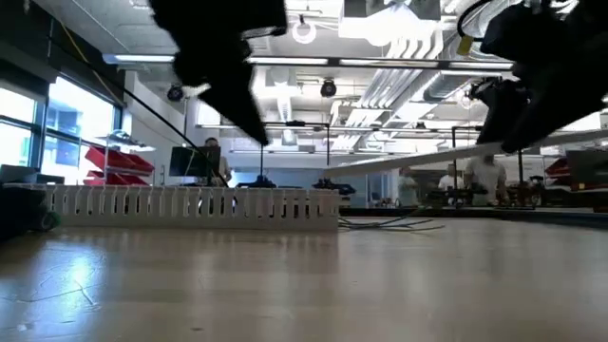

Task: Ziptie cables
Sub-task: Close the white cable duct

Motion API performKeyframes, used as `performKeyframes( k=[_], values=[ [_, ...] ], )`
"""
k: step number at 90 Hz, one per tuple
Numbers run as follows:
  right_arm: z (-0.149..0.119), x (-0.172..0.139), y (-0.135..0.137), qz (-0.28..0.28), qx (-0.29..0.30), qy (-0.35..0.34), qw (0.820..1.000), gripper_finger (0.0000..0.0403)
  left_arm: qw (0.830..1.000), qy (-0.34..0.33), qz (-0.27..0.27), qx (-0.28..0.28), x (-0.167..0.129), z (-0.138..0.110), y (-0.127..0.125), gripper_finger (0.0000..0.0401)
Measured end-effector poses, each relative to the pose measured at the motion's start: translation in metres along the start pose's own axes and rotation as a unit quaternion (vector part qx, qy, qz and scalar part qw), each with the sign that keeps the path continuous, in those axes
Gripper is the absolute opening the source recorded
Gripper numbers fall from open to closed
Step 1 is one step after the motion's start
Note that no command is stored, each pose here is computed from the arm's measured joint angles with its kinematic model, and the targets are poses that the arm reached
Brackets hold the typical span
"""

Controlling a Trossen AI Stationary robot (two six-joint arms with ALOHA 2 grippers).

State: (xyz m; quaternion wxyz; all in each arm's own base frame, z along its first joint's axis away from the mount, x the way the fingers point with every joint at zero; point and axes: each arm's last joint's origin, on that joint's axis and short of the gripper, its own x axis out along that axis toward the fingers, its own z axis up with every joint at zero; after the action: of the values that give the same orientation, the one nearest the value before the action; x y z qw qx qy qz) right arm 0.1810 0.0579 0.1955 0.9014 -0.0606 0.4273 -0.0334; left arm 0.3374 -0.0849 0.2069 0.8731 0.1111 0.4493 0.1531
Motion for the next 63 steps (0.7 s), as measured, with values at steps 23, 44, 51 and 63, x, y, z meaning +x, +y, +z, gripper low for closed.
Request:
performKeyframes(
  k=[23,44,51,63],
  values=[
    [-0.004,-0.019,-0.030,-0.035,0.016,-0.003,0.999,0.0208,0.995,-0.074,-0.048,0.037,0.036,0.008,0.038,0.0251],
    [0.000,-0.018,-0.039,-0.010,0.004,-0.018,1.000,0.0208,0.995,-0.079,-0.067,0.004,0.064,-0.013,0.065,0.0263],
    [0.000,-0.016,-0.040,-0.011,0.006,-0.012,1.000,0.0208,0.993,-0.096,-0.064,-0.001,0.071,-0.016,0.066,0.0263],
    [0.000,-0.016,-0.040,-0.010,0.016,-0.014,1.000,0.0208,0.988,-0.130,-0.087,-0.001,0.079,-0.017,0.063,0.0263]
  ],
)
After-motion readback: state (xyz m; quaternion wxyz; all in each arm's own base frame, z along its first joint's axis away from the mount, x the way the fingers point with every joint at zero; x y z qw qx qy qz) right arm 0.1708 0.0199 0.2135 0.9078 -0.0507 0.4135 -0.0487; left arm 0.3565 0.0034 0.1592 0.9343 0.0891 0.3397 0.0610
